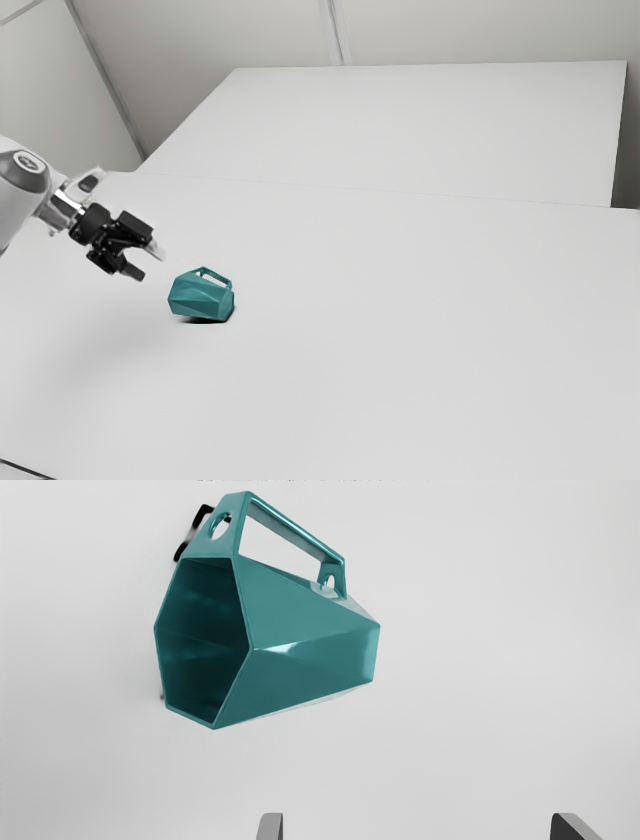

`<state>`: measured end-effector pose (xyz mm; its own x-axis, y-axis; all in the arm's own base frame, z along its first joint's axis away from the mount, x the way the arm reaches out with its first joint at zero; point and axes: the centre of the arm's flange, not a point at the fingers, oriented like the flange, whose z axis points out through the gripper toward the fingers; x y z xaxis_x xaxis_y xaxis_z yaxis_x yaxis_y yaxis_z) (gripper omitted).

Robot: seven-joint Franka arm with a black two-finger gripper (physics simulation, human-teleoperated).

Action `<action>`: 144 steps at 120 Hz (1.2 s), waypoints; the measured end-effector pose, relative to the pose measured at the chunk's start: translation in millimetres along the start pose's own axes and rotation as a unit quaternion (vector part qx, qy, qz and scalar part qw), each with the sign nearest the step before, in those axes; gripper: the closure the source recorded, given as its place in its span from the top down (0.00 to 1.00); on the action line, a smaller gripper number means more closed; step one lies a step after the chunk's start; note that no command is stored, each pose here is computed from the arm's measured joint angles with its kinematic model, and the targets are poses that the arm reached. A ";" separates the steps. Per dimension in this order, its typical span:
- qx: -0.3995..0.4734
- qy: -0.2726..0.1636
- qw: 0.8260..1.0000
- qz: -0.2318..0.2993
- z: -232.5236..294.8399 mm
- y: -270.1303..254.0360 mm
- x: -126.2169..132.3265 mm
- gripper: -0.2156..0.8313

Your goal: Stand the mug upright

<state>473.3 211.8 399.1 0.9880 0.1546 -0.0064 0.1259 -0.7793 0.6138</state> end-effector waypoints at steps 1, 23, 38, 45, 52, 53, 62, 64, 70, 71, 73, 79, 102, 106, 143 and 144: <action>-0.002 0.001 1.000 0.000 0.4 -1.6 0.0 0.77; -0.041 0.014 0.999 0.016 21.7 -20.1 7.3 0.77; -0.061 0.031 0.997 0.034 29.4 -30.0 11.4 0.77; -0.067 0.039 0.996 0.042 30.9 -35.3 12.8 0.77; -0.070 0.044 0.995 0.051 32.4 -40.6 15.4 0.77; -0.070 0.045 0.995 0.052 32.9 -41.6 15.7 0.78; -0.078 0.049 0.994 0.056 40.3 -52.2 18.4 0.78; -0.079 0.050 0.994 0.058 41.3 -53.3 19.3 0.78; -0.084 0.051 0.993 0.064 45.4 -57.3 21.2 0.78; -0.085 0.051 0.993 0.065 46.2 -57.9 21.4 0.78; -0.087 0.052 0.993 0.067 47.3 -59.5 21.6 0.78; -0.091 0.055 0.992 0.074 48.3 -62.3 22.3 0.78; -0.101 0.059 0.988 0.102 53.3 -69.3 31.8 0.77; -0.104 0.058 0.987 0.104 56.3 -70.8 32.6 0.77; -0.131 0.057 0.982 0.127 70.5 -81.7 37.8 0.77; -0.132 0.057 0.981 0.128 70.9 -81.4 38.0 0.77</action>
<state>506.9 238.0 292.9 0.9656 0.0533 0.2546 -0.1679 -0.6198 0.7666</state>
